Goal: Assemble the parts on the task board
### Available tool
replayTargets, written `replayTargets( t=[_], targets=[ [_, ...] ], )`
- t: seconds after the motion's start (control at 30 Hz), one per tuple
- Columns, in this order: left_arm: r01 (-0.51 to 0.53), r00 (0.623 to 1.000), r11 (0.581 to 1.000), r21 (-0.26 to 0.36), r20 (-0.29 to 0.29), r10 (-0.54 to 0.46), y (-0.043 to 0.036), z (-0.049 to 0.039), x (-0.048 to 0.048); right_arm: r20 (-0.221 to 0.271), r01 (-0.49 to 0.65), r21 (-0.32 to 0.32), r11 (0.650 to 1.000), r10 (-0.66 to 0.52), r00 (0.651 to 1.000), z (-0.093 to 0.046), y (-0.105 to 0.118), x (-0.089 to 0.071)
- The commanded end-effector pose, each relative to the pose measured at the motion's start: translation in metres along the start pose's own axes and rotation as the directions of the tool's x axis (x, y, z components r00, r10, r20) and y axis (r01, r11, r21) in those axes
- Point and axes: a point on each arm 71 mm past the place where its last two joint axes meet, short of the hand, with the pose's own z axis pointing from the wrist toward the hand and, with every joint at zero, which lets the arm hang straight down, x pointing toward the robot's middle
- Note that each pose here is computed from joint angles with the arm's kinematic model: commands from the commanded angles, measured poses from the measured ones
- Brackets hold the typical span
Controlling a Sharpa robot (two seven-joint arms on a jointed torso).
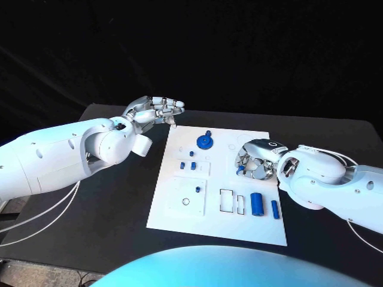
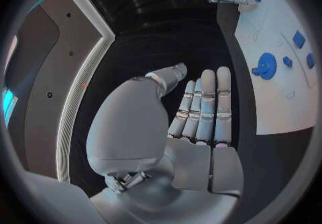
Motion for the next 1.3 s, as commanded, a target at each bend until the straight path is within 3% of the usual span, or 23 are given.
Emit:
replayTargets(
  t=[0.03, 0.2, 0.47, 0.7, 0.83, 0.97, 1.3],
  targets=[
    [0.004, 1.000, 1.000, 0.006, -0.018, -0.004, -0.0010, 0.0003, 0.0021, -0.024, 0.024, -0.002, 1.000, -0.024, 0.999, 0.000, 0.001, 0.004],
    [0.004, 1.000, 1.000, 0.004, -0.019, -0.004, -0.0009, 0.0002, 0.0020, -0.013, 0.025, -0.002, 1.000, -0.025, 1.000, 0.001, 0.002, 0.004],
    [0.003, 1.000, 1.000, 0.003, -0.017, -0.003, -0.0008, 0.0000, 0.0015, 0.071, 0.001, -0.014, 1.000, 0.000, 0.997, -0.003, 0.004, -0.002],
    [0.003, 1.000, 1.000, 0.003, -0.016, -0.003, -0.0007, 0.0004, 0.0013, 0.126, -0.028, -0.042, 0.999, 0.033, 0.992, -0.010, 0.014, -0.024],
    [0.004, 1.000, 1.000, 0.004, -0.018, -0.004, -0.0006, 0.0010, 0.0020, 0.137, -0.055, -0.094, 0.994, 0.067, 0.988, -0.014, 0.033, -0.035],
    [0.005, 1.000, 1.000, 0.004, -0.021, -0.005, -0.0005, 0.0017, 0.0031, 0.130, -0.071, -0.167, 0.983, 0.094, 0.987, -0.013, 0.059, -0.035],
    [0.008, 0.999, 1.000, 0.005, -0.032, -0.008, 0.0000, 0.0038, 0.0072, 0.074, -0.090, -0.331, 0.939, 0.121, 0.990, 0.000, 0.120, -0.004]
  ],
)
